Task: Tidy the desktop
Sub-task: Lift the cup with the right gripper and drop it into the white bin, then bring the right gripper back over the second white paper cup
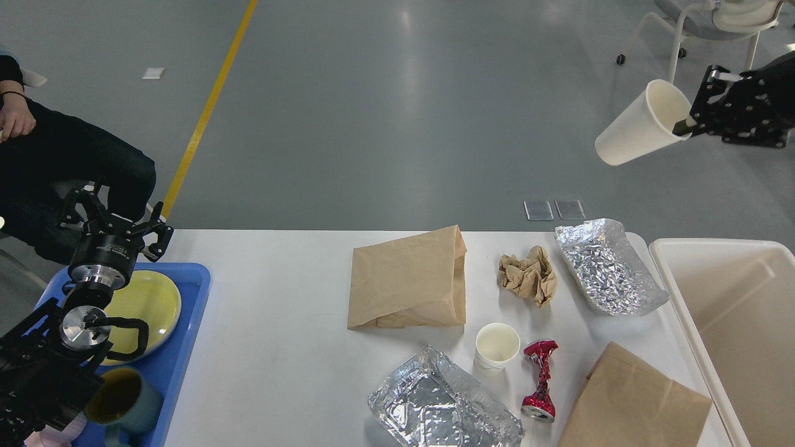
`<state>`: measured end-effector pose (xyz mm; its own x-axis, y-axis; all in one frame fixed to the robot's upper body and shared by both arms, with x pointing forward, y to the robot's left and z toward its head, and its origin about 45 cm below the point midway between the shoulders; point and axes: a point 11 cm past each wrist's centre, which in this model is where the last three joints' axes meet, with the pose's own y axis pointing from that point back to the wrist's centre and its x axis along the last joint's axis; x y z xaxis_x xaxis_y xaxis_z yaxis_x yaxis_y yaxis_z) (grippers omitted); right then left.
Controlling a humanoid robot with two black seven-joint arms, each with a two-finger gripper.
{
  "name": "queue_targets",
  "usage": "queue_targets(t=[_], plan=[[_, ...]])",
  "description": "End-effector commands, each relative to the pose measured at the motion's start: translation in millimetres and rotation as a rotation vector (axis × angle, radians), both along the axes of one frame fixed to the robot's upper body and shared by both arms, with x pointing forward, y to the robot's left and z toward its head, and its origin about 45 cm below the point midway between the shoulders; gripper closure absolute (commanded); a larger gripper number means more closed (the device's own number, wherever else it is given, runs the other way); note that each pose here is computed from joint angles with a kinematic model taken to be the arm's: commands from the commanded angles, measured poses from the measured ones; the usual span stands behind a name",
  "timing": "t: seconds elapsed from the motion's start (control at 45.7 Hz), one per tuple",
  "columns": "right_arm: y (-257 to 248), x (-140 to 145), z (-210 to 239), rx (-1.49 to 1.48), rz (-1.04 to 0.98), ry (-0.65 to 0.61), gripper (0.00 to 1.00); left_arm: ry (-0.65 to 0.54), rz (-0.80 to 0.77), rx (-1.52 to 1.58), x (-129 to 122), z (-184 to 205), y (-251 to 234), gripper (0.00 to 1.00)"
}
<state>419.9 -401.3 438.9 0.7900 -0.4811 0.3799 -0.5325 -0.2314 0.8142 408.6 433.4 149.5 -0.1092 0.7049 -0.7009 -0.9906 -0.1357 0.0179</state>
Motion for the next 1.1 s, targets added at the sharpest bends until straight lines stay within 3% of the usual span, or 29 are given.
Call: queue_targets(t=[0.0,0.241,0.416,0.613,0.657,0.745,0.789,1.073], plan=[[-27,2,3,-0.047,-0.066,-0.032,1.00,0.001,0.000,0.000,0,0,0,0.03],[-146,-9,-74,-0.230,-0.371,-0.068,1.00,0.001,0.000,0.000,0,0,0,0.03],[-195,-50,-157,-0.359,-0.503,-0.045,1.00,0.001,0.000,0.000,0,0,0,0.03],[-217,-97,-225,-0.449,-0.558,0.019,1.00,0.000,0.001,0.000,0,0,0,0.03],[-220,-106,-236,-0.467,-0.562,0.034,0.80,-0.001,-0.001,0.000,0,1,0,0.03],[-227,-118,-249,-0.521,-0.579,0.012,0.25,-0.001,0.001,0.000,0,0,0,0.03],[-226,-119,-255,-0.540,-0.580,-0.007,0.09,0.000,0.002,0.001,0,0,1,0.03],[-223,-134,-278,-0.562,-0.560,0.037,0.05,0.000,0.001,-0.001,0,0,0,0.03]])
